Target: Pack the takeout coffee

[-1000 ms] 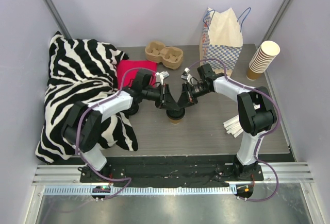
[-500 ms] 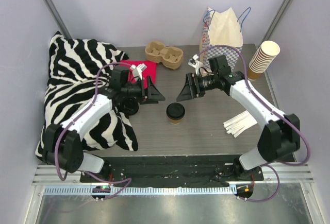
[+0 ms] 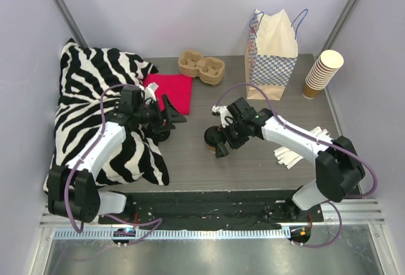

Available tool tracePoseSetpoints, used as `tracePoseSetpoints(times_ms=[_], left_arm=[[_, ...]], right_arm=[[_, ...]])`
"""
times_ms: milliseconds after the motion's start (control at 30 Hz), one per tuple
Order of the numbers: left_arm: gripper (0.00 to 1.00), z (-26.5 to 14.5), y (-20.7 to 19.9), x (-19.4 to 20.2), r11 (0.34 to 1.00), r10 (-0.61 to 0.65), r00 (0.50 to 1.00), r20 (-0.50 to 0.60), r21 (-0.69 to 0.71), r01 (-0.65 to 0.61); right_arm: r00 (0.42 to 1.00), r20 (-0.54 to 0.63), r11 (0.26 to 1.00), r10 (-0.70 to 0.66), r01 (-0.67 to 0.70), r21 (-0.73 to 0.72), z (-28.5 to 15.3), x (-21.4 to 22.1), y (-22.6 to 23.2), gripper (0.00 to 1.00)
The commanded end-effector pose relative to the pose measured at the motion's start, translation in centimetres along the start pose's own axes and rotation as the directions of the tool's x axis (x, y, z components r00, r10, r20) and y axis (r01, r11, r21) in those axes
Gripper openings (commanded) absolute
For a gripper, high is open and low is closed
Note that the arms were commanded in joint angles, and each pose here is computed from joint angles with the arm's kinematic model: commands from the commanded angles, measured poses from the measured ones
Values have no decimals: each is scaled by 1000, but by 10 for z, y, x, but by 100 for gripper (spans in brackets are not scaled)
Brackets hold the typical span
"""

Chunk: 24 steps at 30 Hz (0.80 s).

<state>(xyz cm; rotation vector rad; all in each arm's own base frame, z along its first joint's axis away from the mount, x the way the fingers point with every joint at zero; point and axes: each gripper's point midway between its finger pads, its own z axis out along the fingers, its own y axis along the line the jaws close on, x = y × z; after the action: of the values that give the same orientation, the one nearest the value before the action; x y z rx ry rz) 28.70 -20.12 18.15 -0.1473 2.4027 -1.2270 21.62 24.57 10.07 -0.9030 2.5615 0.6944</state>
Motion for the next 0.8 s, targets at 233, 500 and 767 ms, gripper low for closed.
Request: tracePoseSetpoints(times_ms=[233,500,767], left_arm=[[80,-18,-14,-25,998,43,994,97,41,-47],[80,-19,-13,-34,998,29,992,120,54,-36],[80,-20,-11,-40,998,16,991,130,64,-24]], right_arm=[[995,94,998,42,-46,38,33,-48,-13,88],[986,158,994,46,-61,88,50,-81,-28,87],[965,250,985,75,-111,135,62,-128,-61,87]])
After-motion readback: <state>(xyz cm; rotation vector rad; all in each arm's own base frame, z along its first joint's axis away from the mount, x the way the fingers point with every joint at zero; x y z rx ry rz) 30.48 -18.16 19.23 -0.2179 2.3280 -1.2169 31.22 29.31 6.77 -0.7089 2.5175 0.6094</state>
